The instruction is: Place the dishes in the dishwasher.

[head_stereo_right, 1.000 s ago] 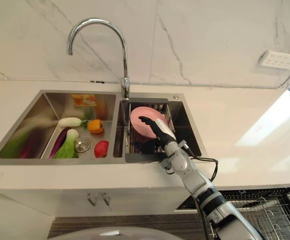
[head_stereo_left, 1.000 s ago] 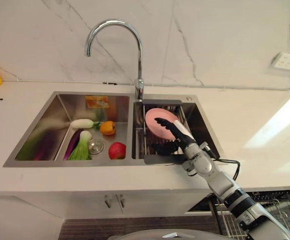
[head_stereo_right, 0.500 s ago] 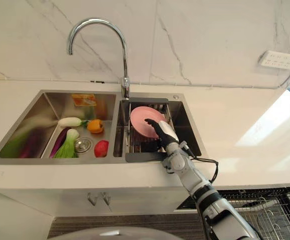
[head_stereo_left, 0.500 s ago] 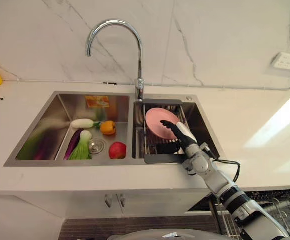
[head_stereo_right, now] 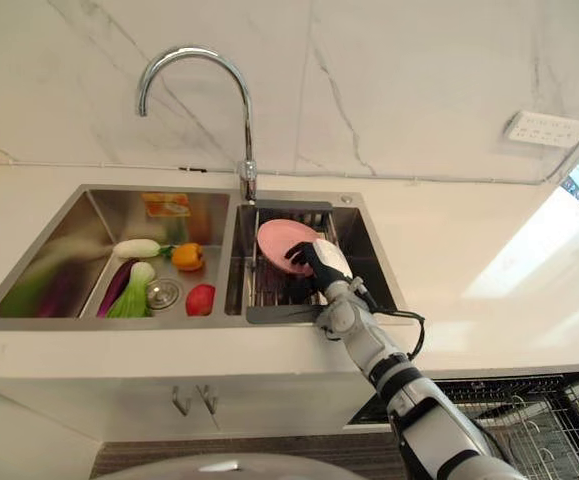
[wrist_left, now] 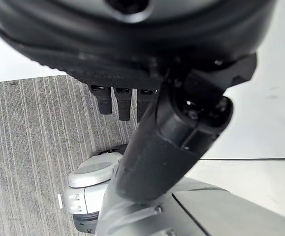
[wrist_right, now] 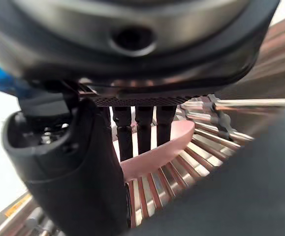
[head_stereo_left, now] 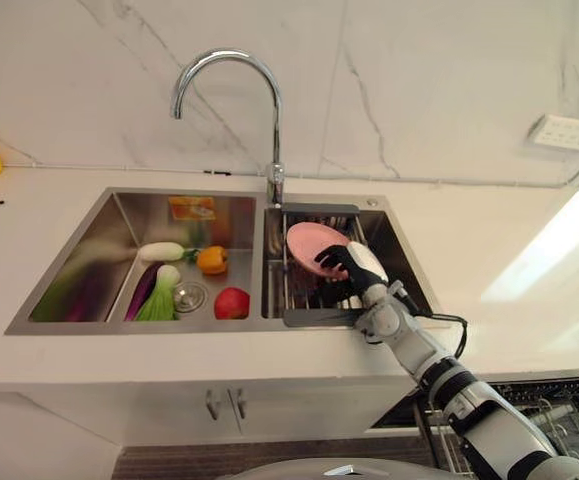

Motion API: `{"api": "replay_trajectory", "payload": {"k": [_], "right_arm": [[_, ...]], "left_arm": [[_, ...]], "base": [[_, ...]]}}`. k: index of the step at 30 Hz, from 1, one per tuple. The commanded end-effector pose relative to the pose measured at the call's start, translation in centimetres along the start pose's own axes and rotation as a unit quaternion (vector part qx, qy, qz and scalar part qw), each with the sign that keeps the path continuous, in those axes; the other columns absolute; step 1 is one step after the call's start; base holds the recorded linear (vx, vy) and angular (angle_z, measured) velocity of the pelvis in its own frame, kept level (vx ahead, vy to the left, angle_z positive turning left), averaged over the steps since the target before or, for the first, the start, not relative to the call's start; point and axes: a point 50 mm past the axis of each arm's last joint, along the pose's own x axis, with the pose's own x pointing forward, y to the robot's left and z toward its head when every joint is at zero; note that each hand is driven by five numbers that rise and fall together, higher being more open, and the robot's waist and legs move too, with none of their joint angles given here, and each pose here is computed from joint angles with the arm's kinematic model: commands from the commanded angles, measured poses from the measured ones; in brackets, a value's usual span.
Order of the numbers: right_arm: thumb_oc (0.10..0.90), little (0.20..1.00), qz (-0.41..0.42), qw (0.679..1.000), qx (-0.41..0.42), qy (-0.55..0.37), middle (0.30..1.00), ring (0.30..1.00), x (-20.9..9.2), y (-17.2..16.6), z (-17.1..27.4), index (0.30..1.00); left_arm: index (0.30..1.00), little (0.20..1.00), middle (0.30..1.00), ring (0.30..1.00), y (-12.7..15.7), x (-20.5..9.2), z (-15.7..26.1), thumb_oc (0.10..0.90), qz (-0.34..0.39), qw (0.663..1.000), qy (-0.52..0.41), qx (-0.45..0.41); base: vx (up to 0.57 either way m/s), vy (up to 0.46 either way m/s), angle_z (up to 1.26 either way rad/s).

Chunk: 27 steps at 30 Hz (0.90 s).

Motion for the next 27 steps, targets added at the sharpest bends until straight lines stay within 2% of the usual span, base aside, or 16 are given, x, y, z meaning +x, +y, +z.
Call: {"api": "replay_trajectory", "payload": {"k": [1, 4, 12, 17, 21, 26, 27], "right_arm": [[0.400, 0.300, -0.013, 0.999, -0.031, -0.034, 0.300, 0.300, 1.5, -1.9, 2.2, 0.300], [0.400, 0.300, -0.019, 0.999, -0.030, -0.038, 0.300, 0.300, 1.4, -2.1, 2.3, 0.300], [0.400, 0.300, -0.114, 0.989, 0.002, -0.093, 0.300, 0.300, 0.3, -5.7, 3.4, 0.300], [0.400, 0.300, -0.183, 0.973, 0.059, -0.129, 0.300, 0.300, -0.9, -8.1, 4.0, 0.300], [0.400, 0.300, -0.239, 0.941, 0.152, -0.186, 0.300, 0.300, -2.4, -10.1, 5.1, 0.300], [0.400, 0.300, -0.247, 0.857, 0.355, -0.280, 0.300, 0.300, -4.4, -11.3, 7.3, 0.300], [0.400, 0.300, -0.247, 0.857, 0.355, -0.280, 0.300, 0.300, -4.4, -11.3, 7.3, 0.300]], "left_arm": [[0.900, 0.900, 0.900, 0.900, -2.8, 0.0, 2.7, 0.800, -0.047, 0.998, -0.033, 0.028], [0.900, 0.900, 0.900, 0.900, -2.9, 0.0, 2.6, 0.800, -0.047, 0.998, -0.033, 0.028], [0.900, 0.900, 0.900, 0.900, -2.6, 0.1, 3.0, 0.800, -0.037, 0.998, -0.041, 0.028], [0.900, 0.900, 0.900, 0.900, -2.5, 0.1, 3.1, 0.800, -0.032, 0.998, -0.046, 0.031], [0.900, 0.900, 0.900, 0.900, -2.3, 0.1, 3.3, 0.800, -0.025, 0.998, -0.052, 0.034], [0.900, 0.900, 0.900, 0.900, -2.0, 0.1, 3.0, 0.800, -0.018, 0.998, -0.047, 0.033], [0.900, 0.900, 0.900, 0.900, -2.0, 0.1, 3.0, 0.800, -0.018, 0.998, -0.047, 0.033]], "base": [[0.00, 0.000, 0.00], [0.00, 0.000, 0.00], [0.00, 0.000, 0.00], [0.00, 0.000, 0.00], [0.00, 0.000, 0.00], [0.00, 0.000, 0.00], [0.00, 0.000, 0.00]]}}
